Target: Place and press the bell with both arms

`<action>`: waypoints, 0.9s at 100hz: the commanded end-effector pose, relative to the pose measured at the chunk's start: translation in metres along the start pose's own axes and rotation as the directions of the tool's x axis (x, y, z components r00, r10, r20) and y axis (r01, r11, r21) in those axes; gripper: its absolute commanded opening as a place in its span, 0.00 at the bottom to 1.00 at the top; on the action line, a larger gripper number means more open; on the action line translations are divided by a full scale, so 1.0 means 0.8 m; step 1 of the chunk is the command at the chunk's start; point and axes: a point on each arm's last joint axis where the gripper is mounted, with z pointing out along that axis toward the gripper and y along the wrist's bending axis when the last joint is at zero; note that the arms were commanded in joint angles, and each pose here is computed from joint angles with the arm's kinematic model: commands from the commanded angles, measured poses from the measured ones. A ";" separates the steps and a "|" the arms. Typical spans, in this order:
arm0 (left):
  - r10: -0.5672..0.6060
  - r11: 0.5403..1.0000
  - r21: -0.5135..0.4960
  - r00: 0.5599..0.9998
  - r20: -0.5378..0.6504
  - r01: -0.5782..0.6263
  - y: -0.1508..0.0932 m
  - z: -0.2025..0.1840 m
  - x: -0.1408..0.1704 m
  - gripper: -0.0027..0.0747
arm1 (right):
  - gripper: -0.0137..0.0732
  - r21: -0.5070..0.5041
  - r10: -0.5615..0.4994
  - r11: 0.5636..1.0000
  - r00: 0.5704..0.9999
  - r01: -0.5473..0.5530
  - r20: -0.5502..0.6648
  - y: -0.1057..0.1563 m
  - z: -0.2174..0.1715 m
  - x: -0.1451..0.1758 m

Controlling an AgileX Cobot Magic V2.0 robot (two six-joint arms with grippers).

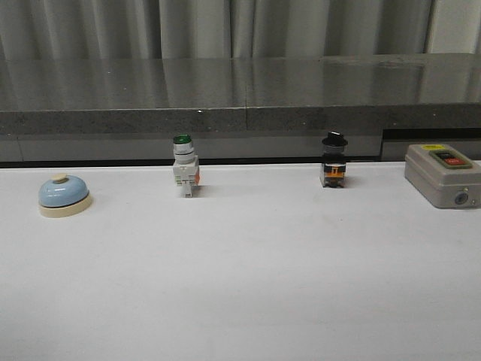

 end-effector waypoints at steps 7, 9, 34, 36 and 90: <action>-0.005 1.000 0.004 1.000 -0.002 0.005 -0.003 0.034 -0.038 0.01 | 0.09 -0.004 -0.005 1.000 0.993 0.006 0.116 0.001 -0.003 -0.017; -0.004 1.000 0.003 1.000 -0.022 0.004 -0.004 0.042 -0.039 0.01 | 0.09 -0.004 -0.005 1.000 0.993 0.006 0.116 0.001 -0.003 -0.017; 0.055 0.998 0.020 0.990 -0.128 -0.053 -0.011 0.090 -0.045 0.46 | 0.09 -0.004 -0.005 1.000 0.993 0.006 0.116 0.001 -0.003 -0.017; 0.058 0.998 0.022 0.989 -0.134 -0.055 -0.013 0.093 -0.044 0.54 | 0.09 -0.004 -0.005 1.000 0.993 0.006 0.116 0.001 -0.003 -0.017; 0.129 0.989 0.096 0.977 -0.170 -0.113 -0.060 0.189 -0.077 0.86 | 0.09 -0.004 -0.005 1.000 0.993 0.006 0.116 0.001 -0.003 -0.017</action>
